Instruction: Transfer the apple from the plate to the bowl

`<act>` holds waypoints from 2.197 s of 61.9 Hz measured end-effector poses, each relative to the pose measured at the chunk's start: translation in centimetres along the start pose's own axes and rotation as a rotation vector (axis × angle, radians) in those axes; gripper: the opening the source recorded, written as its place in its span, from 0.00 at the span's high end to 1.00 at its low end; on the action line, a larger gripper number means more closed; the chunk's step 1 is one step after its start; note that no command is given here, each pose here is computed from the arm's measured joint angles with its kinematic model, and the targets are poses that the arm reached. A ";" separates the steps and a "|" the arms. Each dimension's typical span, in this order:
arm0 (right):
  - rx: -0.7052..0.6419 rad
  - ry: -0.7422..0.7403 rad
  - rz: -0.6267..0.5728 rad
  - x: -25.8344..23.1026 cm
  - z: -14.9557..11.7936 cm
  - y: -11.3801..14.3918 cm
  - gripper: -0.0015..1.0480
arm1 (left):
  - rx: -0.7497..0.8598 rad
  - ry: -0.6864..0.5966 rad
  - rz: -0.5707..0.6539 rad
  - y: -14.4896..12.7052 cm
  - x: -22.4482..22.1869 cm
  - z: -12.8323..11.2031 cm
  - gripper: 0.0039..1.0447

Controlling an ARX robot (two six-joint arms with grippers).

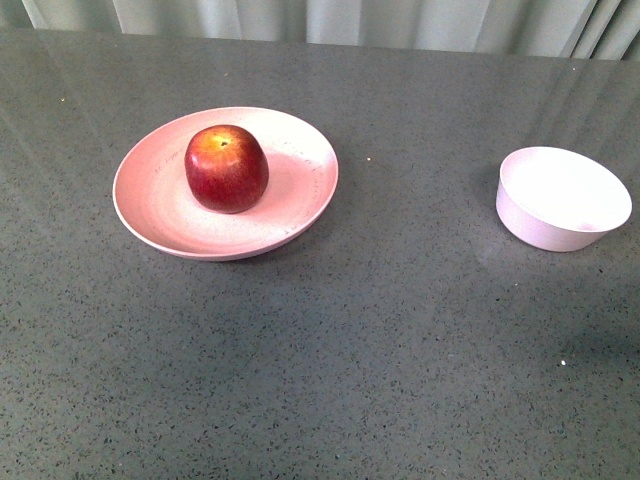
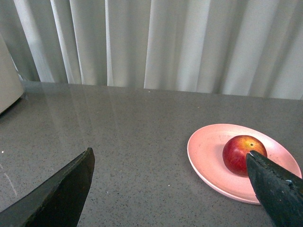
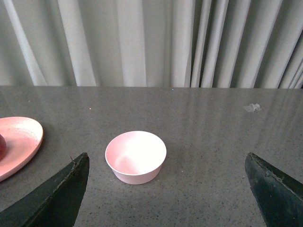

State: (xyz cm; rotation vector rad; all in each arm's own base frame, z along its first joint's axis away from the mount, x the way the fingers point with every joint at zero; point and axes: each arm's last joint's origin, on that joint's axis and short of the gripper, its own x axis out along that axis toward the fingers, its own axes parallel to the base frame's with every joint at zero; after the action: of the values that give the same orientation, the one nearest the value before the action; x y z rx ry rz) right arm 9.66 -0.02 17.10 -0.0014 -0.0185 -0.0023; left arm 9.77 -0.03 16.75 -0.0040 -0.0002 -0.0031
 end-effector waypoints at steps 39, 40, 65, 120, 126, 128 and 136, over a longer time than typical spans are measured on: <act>0.000 0.000 0.000 0.0 0.0 0.0 0.09 | 0.000 0.000 0.000 0.0 0.0 0.0 0.08; 0.000 0.000 0.000 0.0 0.0 0.0 0.09 | 0.000 0.000 0.000 0.0 0.0 0.0 0.08; 0.002 0.398 0.134 2.1 0.5 -0.1 0.09 | 0.000 0.000 0.000 0.0 0.0 0.0 0.08; 0.068 0.722 0.022 24.5 -7.5 -0.9 0.09 | 0.000 0.000 0.000 0.0 0.0 0.0 0.08; 0.086 0.748 0.014 24.6 -8.2 -0.8 0.09 | 0.000 0.000 0.000 0.0 0.0 0.0 0.08; 0.093 0.753 0.009 24.6 -8.4 -0.9 0.09 | 0.000 0.000 0.000 0.0 0.0 0.0 0.08; 0.112 0.763 -0.011 24.8 -8.7 -0.9 0.15 | 0.000 0.000 0.000 0.0 0.0 0.0 0.08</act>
State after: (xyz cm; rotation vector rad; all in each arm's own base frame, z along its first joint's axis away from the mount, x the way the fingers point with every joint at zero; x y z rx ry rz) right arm 34.63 -0.98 8.86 0.1112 0.7443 -0.0130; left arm 9.77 -0.03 16.75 -0.0044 -0.0002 -0.0034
